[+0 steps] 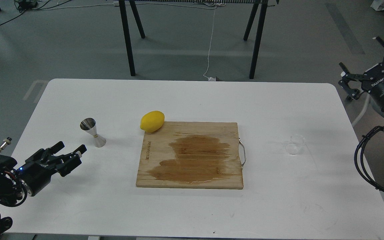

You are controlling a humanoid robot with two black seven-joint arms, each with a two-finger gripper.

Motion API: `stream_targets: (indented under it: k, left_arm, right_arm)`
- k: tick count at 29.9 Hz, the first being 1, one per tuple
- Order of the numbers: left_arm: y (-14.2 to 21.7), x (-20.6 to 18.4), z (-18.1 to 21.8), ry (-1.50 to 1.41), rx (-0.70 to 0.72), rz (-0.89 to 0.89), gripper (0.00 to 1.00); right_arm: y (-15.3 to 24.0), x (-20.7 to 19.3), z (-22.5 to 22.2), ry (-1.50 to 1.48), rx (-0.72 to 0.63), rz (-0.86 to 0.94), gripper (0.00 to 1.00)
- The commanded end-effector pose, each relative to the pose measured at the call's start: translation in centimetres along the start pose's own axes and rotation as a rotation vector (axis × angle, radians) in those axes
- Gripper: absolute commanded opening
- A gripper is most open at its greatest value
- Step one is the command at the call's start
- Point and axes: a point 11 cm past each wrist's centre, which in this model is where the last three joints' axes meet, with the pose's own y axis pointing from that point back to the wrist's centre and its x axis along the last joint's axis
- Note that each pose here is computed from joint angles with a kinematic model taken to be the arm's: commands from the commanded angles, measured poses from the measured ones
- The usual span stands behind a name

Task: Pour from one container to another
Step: 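Lower the left gripper to the metal jigger and grasp it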

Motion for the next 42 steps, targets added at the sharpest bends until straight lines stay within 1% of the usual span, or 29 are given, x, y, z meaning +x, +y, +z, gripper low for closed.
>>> stream_targets:
  k: [1, 4, 9, 20, 27, 37, 42]
  left_arm:
    - [-0.6, -1.9, -0.3, 0.017, 0.034, -0.012, 1.00]
    - [-1.2, -3.2, -0.3, 0.031, 0.052, -0.017, 1.00]
    - [-2.0, -3.9, 0.2, 0.049, 0.055, -0.010, 1.00]
    - [-4.6, -2.3, 0.5, 0.032, 0.054, 0.037, 1.00]
    - [-5.6, -2.7, 0.8, 0.030, 0.065, 0.037, 1.00]
    - [-7.8, -1.9, 1.7, 0.025, 0.058, 0.065, 1.00]
    - [-8.1, -2.0, 2.0, 0.030, 0.055, 0.067, 1.00]
  right_arm:
    - [0.0, 0.0, -0.2, 0.002, 0.003, 0.000, 0.99]
    - [0.0, 0.0, -0.2, 0.003, 0.003, 0.001, 0.99]
    - [0.1, 0.0, -0.2, 0.004, 0.002, 0.000, 0.99]
    - [0.1, 0.0, -0.2, 0.003, 0.002, 0.000, 0.99]
    - [0.2, 0.1, -0.2, 0.003, 0.002, 0.002, 0.99]
    - [0.2, 0.1, -0.2, 0.004, 0.002, 0.003, 0.99]
    - [0.3, 0.2, -0.5, 0.007, 0.006, 0.004, 0.99]
